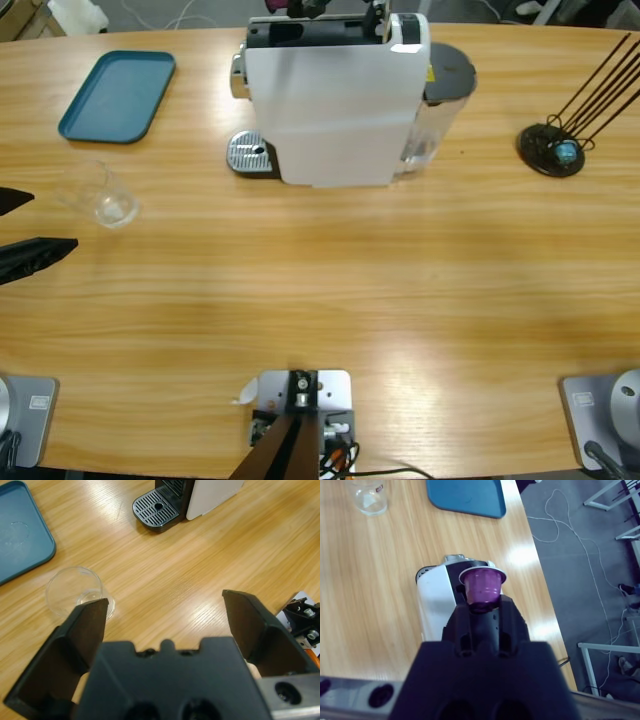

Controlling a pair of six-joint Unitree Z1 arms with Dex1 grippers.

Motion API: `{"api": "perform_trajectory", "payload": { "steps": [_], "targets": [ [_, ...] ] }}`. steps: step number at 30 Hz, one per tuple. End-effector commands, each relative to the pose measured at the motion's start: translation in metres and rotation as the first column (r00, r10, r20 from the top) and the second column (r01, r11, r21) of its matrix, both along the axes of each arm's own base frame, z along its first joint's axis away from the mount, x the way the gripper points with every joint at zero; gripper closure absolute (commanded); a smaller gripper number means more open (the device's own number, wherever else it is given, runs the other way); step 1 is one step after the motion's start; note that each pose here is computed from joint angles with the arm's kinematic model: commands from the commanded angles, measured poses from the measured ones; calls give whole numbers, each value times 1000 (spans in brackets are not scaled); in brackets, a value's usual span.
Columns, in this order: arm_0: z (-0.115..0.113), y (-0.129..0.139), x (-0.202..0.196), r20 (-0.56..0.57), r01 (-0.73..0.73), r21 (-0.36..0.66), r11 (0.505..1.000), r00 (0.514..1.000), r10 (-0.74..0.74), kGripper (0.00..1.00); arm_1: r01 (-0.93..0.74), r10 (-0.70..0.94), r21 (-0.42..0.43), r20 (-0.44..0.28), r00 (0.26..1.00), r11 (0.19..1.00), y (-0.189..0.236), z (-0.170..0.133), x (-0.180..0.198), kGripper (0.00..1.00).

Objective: Pour coffee

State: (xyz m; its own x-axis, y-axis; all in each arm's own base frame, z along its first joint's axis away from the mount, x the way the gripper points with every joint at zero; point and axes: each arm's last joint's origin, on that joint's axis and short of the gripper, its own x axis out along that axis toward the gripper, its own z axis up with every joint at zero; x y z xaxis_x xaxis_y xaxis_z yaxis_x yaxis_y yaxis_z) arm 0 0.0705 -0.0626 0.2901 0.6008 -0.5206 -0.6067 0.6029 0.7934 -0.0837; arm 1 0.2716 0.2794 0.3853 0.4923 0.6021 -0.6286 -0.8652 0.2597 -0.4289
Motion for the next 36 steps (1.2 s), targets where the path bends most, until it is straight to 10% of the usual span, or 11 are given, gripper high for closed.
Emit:
{"api": "perform_trajectory", "payload": {
  "steps": [1,23,28,36],
  "targets": [
    [-7,4,-4,-16,2,3,1000,1000,-2,9,3,-6,-60,-40,999,998,12,-34,19,1000],
    [-8,4,-5,-14,1,1,1000,1000,-1,13,-22,14,-87,-88,996,996,8,-59,16,1000],
    [-8,4,-5,-14,1,1,1000,1000,-1,13,13,-20,-97,-70,997,995,7,-58,18,714],
    [-8,5,-5,-14,1,2,1000,1000,-1,13,45,-51,-116,-50,997,992,4,-58,17,625]
  ]
}}
